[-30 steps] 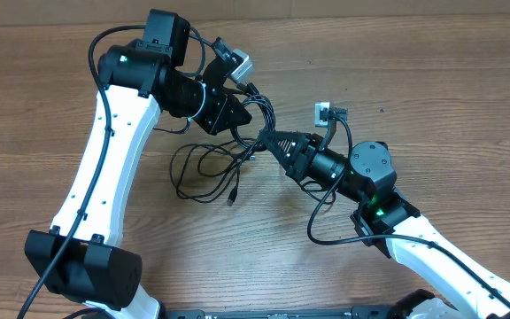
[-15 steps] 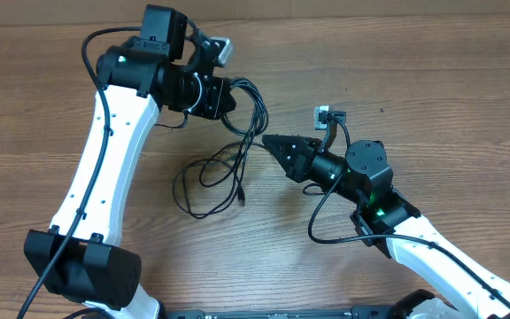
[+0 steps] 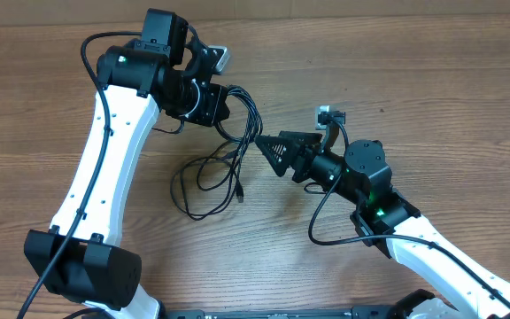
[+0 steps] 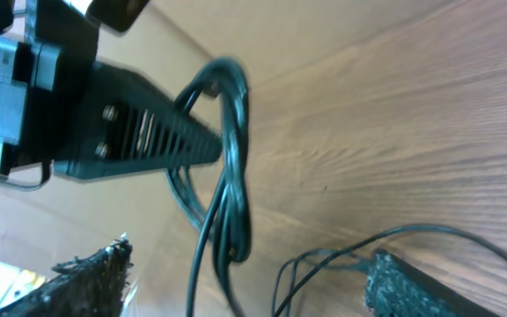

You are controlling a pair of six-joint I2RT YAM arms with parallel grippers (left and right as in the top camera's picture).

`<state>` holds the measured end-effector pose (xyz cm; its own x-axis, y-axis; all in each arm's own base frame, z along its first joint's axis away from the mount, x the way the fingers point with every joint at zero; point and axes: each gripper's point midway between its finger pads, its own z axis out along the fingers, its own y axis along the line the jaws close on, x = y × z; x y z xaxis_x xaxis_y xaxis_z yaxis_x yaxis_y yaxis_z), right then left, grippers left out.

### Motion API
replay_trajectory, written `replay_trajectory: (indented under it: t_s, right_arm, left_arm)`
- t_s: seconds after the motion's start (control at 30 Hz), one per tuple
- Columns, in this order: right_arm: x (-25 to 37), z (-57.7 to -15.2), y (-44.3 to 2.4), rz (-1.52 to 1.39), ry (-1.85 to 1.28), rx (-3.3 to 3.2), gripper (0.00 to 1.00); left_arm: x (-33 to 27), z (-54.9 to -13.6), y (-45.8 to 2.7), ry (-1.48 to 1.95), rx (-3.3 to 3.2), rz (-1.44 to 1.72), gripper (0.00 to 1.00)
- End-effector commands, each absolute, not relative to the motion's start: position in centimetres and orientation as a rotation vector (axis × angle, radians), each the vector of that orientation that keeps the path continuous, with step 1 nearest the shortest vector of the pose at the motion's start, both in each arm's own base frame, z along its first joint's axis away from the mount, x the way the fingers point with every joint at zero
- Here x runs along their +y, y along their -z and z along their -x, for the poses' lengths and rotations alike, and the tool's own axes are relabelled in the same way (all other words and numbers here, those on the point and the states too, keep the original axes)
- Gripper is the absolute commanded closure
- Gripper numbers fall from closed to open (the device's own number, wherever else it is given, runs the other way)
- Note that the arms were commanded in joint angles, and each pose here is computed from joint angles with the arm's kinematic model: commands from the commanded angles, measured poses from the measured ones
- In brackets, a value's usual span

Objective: Untangle cables

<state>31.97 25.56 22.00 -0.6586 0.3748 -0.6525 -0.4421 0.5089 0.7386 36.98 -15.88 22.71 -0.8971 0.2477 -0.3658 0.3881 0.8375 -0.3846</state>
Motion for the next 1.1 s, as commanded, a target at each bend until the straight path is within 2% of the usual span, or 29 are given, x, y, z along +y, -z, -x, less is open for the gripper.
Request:
replay_trajectory:
  t_s: [0.0,0.1,0.13,0.17,0.23,0.37,0.4,0.53,1.07]
  right_arm:
    - [24.9,-32.8,-23.0,0.07,-1.163,1.865,0.13]
    - [24.9,-32.8,-22.9,0.089,-1.151,1.865,0.14]
    - [24.9,-32.8,-22.9,0.099,-1.145,1.863,0.19]
    - [24.9,-32.8,-22.9,0.1,-1.145,1.864,0.31]
    - [24.9,-32.8,-22.9,0.117,-1.133,1.859,0.41]
    - [25.0,-32.6,-22.6,0.189,-1.086,1.853,0.86]
    - [25.0,-32.6,-22.5,0.188,-1.085,1.857,0.9]
    - [24.9,-32.6,-22.1,0.185,-1.081,1.875,0.94]
    - [25.7,-30.9,-20.1,0.249,-1.138,1.978,0.96]
  left_arm:
    - [-16.6,-36.4,-23.6,0.701,2.669,-0.574,0.96]
    - [-18.3,-35.6,-24.2,0.799,2.63,-0.652,0.95]
    - [-18.7,-35.4,-24.2,0.808,2.625,-0.669,0.96]
    - [-19.3,-35.1,-24.2,0.812,2.622,-0.694,0.95]
    - [-20.1,-34.6,-24.2,0.818,2.618,-0.731,0.96]
    - [-21.1,-34.1,-23.7,0.733,2.626,-0.791,0.96]
    - [-21.1,-34.2,-23.6,0.71,2.634,-0.782,0.96]
    - [-19.6,-35.3,-22.9,0.572,2.702,-0.618,0.96]
    - [-17.1,-39.2,-23.2,0.416,2.699,-0.071,0.96]
